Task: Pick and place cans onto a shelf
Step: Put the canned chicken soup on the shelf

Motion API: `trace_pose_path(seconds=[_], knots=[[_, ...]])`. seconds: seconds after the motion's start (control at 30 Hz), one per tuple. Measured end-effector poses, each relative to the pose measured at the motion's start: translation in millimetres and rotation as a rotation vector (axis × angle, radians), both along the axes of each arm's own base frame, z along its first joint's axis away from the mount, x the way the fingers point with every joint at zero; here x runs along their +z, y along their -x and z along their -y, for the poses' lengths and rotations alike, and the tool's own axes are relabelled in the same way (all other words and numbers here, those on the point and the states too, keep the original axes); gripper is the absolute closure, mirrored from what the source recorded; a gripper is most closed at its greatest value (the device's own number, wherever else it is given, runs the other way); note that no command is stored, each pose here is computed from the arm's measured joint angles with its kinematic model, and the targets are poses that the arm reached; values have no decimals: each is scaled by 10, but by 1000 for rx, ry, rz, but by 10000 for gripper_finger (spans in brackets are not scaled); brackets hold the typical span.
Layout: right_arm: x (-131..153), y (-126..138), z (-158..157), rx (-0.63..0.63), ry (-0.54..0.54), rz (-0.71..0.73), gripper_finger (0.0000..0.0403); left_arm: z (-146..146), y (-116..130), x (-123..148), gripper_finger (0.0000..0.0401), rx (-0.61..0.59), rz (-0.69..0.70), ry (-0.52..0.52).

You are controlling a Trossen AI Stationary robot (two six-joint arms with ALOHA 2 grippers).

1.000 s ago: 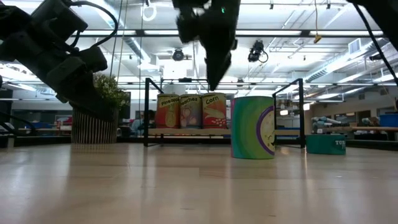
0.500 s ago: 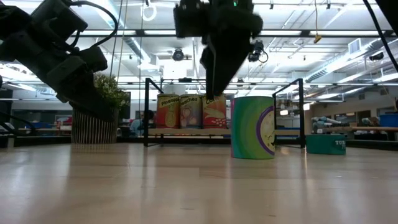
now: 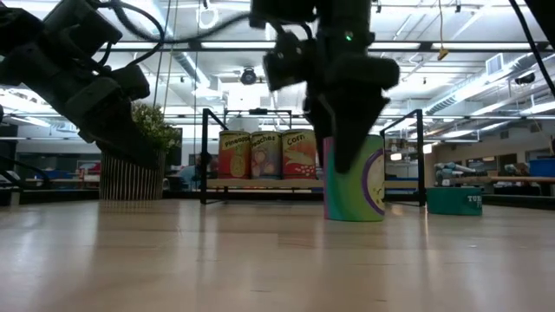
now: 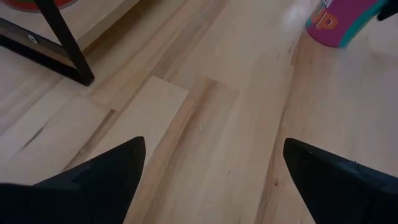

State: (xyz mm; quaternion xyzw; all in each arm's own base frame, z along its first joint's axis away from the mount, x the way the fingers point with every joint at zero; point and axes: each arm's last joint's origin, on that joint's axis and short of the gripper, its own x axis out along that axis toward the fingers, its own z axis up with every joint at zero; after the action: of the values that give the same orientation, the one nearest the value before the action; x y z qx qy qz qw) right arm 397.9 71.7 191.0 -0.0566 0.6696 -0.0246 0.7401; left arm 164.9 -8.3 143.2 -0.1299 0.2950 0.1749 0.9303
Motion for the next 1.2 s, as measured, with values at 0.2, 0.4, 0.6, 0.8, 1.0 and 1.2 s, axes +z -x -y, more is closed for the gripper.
trace_pose_path(seconds=[0.2,0.4,0.6,0.8,1.0,1.2], knots=[[-135,90,58,-30,-12,-74,55,-1,0,0,14,-3,-1,-4],[3,136,259,-80,-2,-183,112,-1,0,0,14,-4,-1,-6],[287,97,530,-69,101,-187,99,0,-2,3,14,0,3,0],[544,219,1108,-118,161,-152,93,0,-5,6,14,-2,7,-2],[759,359,1715,-211,152,-50,94,0,-11,14,14,-5,16,-6],[688,414,2182,-252,82,20,94,0,-11,14,14,-6,16,-7]])
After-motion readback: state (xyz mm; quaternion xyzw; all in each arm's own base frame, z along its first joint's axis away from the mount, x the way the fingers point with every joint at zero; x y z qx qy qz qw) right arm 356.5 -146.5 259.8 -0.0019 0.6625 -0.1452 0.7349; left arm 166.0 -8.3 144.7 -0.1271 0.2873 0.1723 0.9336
